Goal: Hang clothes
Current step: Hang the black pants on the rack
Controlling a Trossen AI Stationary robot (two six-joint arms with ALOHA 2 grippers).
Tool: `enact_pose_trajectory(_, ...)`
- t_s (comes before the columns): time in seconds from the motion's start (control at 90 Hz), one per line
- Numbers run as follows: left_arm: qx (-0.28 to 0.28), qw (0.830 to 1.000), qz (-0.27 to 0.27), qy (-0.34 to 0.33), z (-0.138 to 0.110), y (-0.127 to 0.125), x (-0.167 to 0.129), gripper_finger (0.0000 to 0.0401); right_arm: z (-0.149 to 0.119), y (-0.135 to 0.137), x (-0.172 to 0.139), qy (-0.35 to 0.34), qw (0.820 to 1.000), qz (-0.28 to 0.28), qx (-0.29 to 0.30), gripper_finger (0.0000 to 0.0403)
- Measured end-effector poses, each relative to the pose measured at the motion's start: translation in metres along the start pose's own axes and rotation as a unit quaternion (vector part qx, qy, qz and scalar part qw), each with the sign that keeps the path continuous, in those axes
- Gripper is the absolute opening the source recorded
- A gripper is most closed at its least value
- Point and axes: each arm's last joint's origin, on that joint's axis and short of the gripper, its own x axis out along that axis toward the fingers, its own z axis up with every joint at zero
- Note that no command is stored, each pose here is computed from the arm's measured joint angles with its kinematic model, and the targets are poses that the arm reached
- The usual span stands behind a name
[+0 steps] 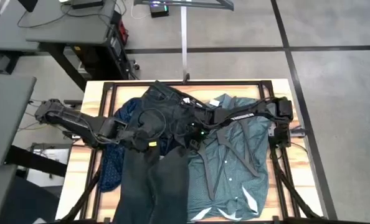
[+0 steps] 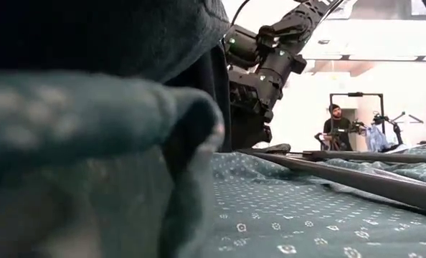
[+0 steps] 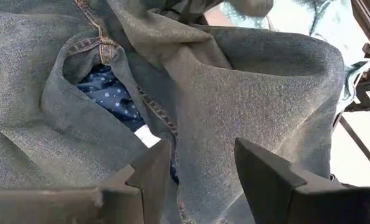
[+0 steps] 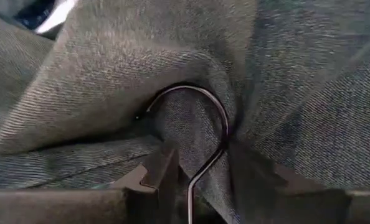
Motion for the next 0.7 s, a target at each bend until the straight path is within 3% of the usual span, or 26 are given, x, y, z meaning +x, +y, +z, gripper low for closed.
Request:
enact_pose_trajectory(0.233, -0.005, 1.000, 0.001, 0.001, 0.000, 0.000, 0.000, 0.0162, 0.000, -0.002, -0.006, 0.005, 1.000, 0.000, -0.001, 0.0014)
enact_pose_trajectory(0.489, -0.002, 1.000, 0.002, 0.000, 0.000, 0.000, 0.000, 0.0161, 0.013, 0.002, -0.066, -0.027, 1.000, -0.003, -0.010, 0.0004)
enact_pose_trajectory(0.7, 0.016, 1.000, 0.005, 0.002, 0.000, 0.001, 0.000, 0.0161, 0.008, 0.008, -0.116, -0.039, 0.999, -0.007, -0.013, 0.0002)
